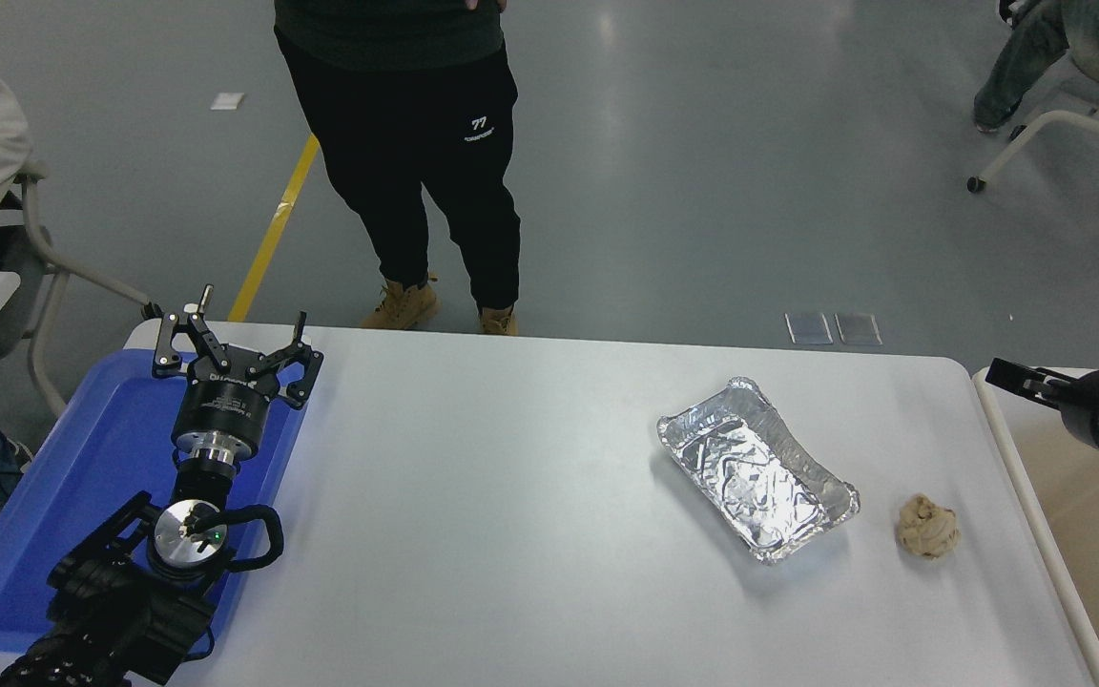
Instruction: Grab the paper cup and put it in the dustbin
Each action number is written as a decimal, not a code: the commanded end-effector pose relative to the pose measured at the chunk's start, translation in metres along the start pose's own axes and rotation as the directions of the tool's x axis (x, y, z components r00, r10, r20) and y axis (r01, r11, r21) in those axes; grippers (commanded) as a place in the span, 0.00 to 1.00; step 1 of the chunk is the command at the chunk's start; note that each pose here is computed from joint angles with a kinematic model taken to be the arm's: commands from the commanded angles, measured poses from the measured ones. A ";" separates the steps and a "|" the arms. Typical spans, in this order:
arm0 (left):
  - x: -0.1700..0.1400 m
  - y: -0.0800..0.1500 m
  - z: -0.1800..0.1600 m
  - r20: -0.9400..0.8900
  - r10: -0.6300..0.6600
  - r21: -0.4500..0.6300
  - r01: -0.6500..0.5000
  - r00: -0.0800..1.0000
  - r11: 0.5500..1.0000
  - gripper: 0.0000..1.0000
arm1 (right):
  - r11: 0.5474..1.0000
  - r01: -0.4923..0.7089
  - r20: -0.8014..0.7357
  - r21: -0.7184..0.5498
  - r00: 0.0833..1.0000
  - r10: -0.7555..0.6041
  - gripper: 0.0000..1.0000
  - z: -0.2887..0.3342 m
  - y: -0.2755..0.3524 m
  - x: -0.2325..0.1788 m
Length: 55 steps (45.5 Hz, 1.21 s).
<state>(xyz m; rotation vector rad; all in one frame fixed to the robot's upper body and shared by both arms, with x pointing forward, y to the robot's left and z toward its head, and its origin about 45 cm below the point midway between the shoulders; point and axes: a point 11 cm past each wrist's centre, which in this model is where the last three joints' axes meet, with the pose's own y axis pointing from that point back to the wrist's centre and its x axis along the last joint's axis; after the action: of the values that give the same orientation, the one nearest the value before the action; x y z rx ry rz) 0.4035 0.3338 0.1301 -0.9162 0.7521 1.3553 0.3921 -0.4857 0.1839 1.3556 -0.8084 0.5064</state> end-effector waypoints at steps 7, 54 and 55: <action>0.000 0.000 0.000 -0.001 0.001 -0.001 -0.001 1.000 1.000 1.00 | 0.992 0.049 -0.186 0.117 0.982 -0.027 1.00 -0.062 0.029 0.041; 0.001 0.001 0.000 0.001 0.002 -0.001 -0.002 1.000 1.000 1.00 | 0.898 0.369 -0.440 0.241 0.866 -0.238 1.00 -0.266 0.111 0.058; 0.000 0.000 0.000 0.000 0.001 -0.001 -0.001 1.000 1.000 1.00 | 0.893 0.379 -0.445 0.243 0.862 -0.245 1.00 -0.268 0.114 0.057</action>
<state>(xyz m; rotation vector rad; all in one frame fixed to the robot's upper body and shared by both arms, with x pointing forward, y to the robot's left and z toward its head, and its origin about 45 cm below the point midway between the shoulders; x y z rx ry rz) 0.4031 0.3343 0.1296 -0.9164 0.7517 1.3578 0.4172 -0.2591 0.2890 1.5539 -0.2539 0.6551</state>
